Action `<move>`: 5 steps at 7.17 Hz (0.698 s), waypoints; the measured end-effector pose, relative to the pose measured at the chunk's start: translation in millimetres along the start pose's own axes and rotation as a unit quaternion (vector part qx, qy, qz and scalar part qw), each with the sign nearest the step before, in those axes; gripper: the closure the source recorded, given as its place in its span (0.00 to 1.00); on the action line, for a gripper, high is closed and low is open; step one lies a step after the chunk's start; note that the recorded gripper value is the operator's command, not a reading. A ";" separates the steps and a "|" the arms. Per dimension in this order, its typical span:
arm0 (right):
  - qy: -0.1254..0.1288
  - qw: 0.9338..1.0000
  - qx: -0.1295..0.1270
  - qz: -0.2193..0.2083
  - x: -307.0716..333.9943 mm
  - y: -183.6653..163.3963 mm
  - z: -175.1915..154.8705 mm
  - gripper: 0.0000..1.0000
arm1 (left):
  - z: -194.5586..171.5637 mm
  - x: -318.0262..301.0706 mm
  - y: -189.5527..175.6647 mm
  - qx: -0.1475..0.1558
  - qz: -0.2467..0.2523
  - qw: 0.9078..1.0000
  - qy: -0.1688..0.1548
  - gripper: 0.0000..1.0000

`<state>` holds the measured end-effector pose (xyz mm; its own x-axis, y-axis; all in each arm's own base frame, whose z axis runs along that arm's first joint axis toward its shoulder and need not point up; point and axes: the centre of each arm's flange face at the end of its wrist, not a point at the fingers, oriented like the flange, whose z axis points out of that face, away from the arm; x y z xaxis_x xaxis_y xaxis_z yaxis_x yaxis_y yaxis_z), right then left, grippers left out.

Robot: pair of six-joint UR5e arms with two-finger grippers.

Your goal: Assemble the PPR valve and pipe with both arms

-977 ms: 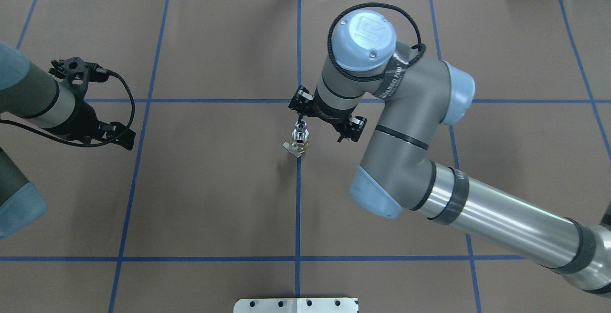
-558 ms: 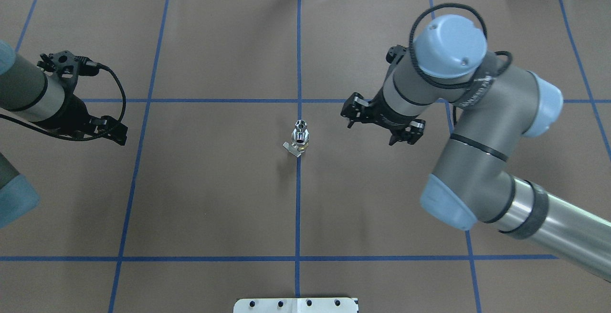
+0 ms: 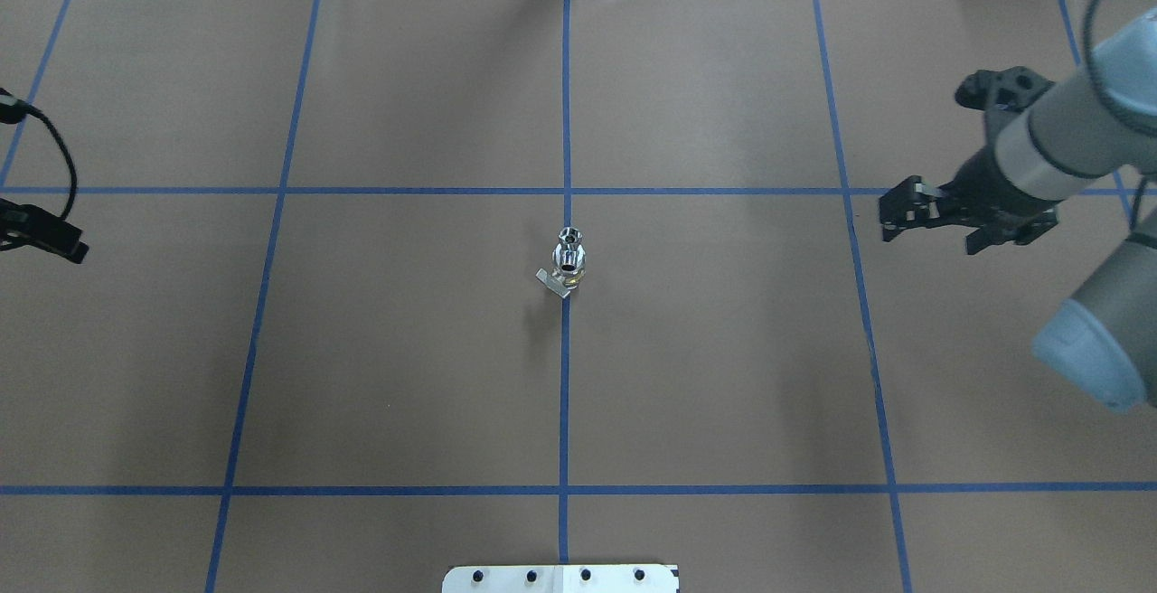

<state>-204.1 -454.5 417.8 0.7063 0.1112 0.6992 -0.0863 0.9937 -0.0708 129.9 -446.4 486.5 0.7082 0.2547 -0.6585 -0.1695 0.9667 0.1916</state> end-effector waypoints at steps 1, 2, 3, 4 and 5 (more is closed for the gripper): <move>0.009 1.000 -0.002 -0.022 63.6 -5.4 -7.4 0.00 | -5.4 -30.9 15.0 -0.001 0.002 1.000 -0.007 0.00; 0.014 0.999 -0.003 -0.040 124.6 -9.2 -14.4 0.00 | -10.8 -56.5 28.3 -0.004 -0.012 1.000 -0.010 0.00; 0.009 0.998 -0.007 -0.054 180.8 -13.6 -19.2 0.00 | -18.8 -79.4 38.8 -0.006 -0.029 1.000 -0.010 0.00; 0.004 0.998 -0.008 -0.066 231.2 -18.8 -21.0 0.00 | -26.7 -109.2 49.4 -0.006 -0.030 0.999 -0.013 0.00; 0.004 0.997 -0.007 -0.075 263.8 -21.6 -21.2 0.00 | -27.7 -139.0 59.5 -0.008 -0.021 1.000 -0.017 0.00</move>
<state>-1.0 -446.4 588.6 0.7155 -0.0393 0.6975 0.0312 0.9992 0.0243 2.4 -423.6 569.3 0.7374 0.2136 -0.6408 -0.1500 0.9768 0.1531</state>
